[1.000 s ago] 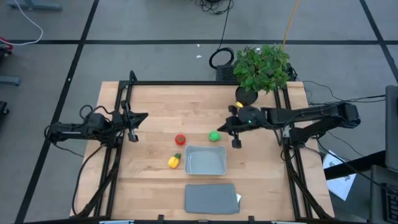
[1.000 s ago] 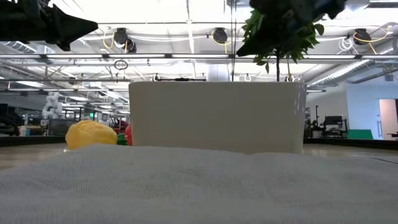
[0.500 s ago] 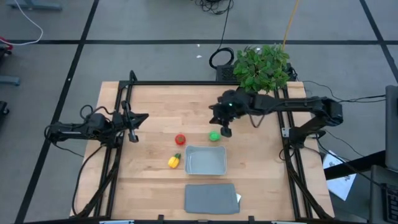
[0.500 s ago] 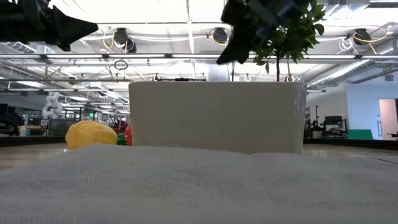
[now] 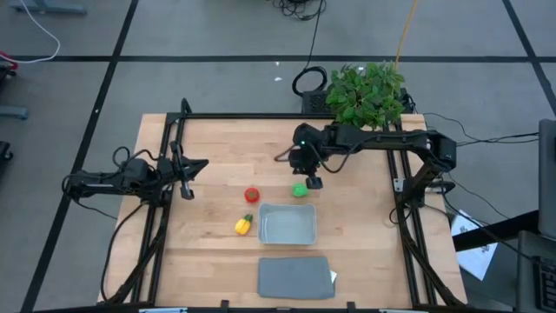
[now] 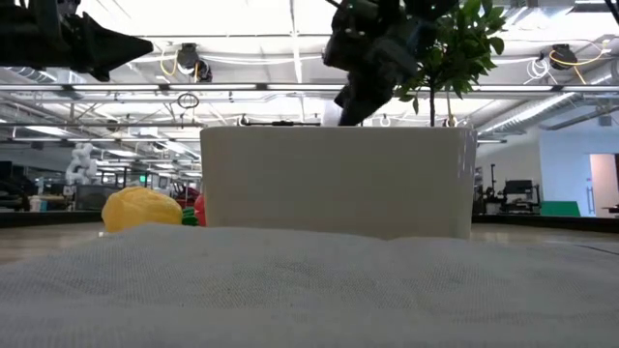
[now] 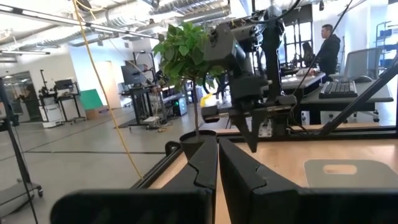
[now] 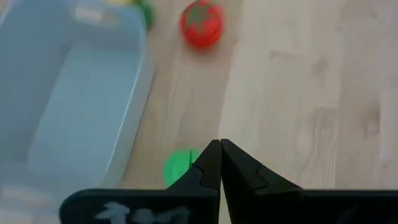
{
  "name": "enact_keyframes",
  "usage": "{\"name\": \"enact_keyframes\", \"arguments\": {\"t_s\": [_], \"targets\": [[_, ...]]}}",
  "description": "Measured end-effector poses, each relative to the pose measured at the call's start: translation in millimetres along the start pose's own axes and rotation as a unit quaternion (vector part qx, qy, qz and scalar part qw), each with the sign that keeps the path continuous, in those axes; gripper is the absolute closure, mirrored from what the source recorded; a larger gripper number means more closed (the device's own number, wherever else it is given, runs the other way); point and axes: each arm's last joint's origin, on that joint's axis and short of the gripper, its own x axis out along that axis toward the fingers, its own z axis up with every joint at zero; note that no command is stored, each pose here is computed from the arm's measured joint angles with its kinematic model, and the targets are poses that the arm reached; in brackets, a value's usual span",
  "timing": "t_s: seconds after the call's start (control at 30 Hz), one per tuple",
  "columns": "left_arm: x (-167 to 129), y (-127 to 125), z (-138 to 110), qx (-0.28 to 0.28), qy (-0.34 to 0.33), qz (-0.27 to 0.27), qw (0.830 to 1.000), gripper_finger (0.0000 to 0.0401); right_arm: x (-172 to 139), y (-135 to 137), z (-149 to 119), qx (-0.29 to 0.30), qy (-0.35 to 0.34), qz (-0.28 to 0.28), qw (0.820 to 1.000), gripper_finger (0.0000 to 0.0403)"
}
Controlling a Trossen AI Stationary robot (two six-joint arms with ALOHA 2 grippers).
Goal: Pick and placing Produce into tupperware
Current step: Put the avocado into the bin
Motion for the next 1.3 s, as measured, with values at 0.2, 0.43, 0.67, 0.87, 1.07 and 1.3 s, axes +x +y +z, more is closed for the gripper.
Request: {"name": "enact_keyframes", "arguments": {"t_s": [0.2,0.43,0.67,0.87,1.07,1.3], "targets": [[0.0,-0.6,-2.7,0.003,0.013,-0.003,1.0,0.038,-1.5,0.8,-2.3,-0.14,0.012,0.001,0.99,0.0403],[-0.1,-0.7,-3.5,0.003,0.017,-0.004,1.0,0.038,0.7,0.6,-5.7,-0.234,0.048,-0.029,0.971,0.036],[-0.1,-0.7,-3.6,0.003,0.018,-0.004,1.0,0.038,0.9,2.5,-7.1,-0.261,0.056,-0.02,0.964,0.0231],[-0.2,-1.2,-5.7,0.007,0.028,-0.006,1.0,0.038,0.9,2.4,-6.4,-0.254,0.053,-0.022,0.966,0.0128],[-0.1,-1.2,-5.8,0.009,0.029,-0.006,1.0,0.038,2.2,3.4,-7.1,-0.299,0.053,-0.019,0.953,0.0098],[-0.3,-1.4,-7.0,0.012,0.035,-0.007,0.999,0.038,21.5,12.9,-27.7,-0.381,0.07,0.01,0.922,0.0096]]}}
